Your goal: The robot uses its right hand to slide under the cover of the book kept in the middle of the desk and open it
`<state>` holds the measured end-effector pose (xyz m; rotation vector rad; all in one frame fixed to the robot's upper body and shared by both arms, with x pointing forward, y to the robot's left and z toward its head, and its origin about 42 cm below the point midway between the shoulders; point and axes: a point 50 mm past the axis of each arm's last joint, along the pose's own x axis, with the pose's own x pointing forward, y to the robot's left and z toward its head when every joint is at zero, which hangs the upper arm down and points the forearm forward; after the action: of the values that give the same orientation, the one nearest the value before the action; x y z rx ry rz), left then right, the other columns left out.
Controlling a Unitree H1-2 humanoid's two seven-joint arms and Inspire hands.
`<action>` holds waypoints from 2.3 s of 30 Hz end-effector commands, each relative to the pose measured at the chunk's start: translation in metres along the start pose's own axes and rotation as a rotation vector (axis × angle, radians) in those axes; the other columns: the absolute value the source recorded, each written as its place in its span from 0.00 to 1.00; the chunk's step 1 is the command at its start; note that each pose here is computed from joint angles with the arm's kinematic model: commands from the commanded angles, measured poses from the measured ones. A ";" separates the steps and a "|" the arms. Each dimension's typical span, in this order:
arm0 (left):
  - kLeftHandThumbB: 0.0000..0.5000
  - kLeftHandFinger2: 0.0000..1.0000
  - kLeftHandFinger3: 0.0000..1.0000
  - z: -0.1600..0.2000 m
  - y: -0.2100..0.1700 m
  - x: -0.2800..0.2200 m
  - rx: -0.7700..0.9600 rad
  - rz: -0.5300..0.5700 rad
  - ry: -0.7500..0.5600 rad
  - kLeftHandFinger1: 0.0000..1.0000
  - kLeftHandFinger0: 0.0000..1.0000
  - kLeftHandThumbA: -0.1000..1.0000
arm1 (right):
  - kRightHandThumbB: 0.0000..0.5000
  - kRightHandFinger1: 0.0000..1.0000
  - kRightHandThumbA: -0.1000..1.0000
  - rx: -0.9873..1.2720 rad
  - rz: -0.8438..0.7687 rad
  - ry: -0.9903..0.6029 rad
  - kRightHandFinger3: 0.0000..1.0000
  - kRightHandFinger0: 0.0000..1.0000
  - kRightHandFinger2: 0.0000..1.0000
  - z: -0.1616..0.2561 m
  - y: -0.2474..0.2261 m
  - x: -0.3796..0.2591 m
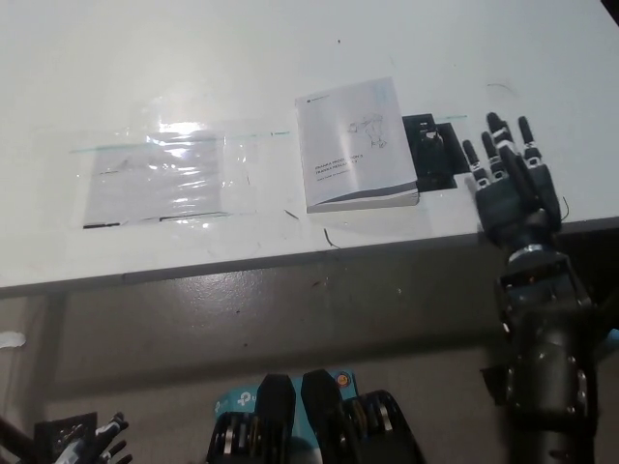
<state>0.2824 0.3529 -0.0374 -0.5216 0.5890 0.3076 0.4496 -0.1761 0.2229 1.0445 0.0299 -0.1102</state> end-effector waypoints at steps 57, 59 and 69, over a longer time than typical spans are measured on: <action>0.72 1.00 1.00 0.021 0.014 -0.003 0.041 0.013 -0.046 1.00 1.00 0.94 | 0.14 0.85 0.77 -0.362 0.261 0.129 1.00 0.72 0.94 -0.047 0.085 0.035; 0.70 1.00 1.00 0.021 0.015 -0.003 0.047 0.008 -0.053 1.00 1.00 0.94 | 0.14 0.85 0.76 -0.374 0.274 0.134 1.00 0.72 0.95 -0.049 0.089 0.033; 0.83 1.00 1.00 0.024 0.011 0.000 0.027 0.013 -0.049 1.00 1.00 0.89 | 0.19 0.80 0.73 -0.442 0.267 0.209 1.00 0.69 0.89 -0.088 0.085 0.025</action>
<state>0.2815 0.3639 -0.0342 -0.4996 0.5868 0.3113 0.4852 -0.0856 0.2319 0.6342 0.1309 0.1644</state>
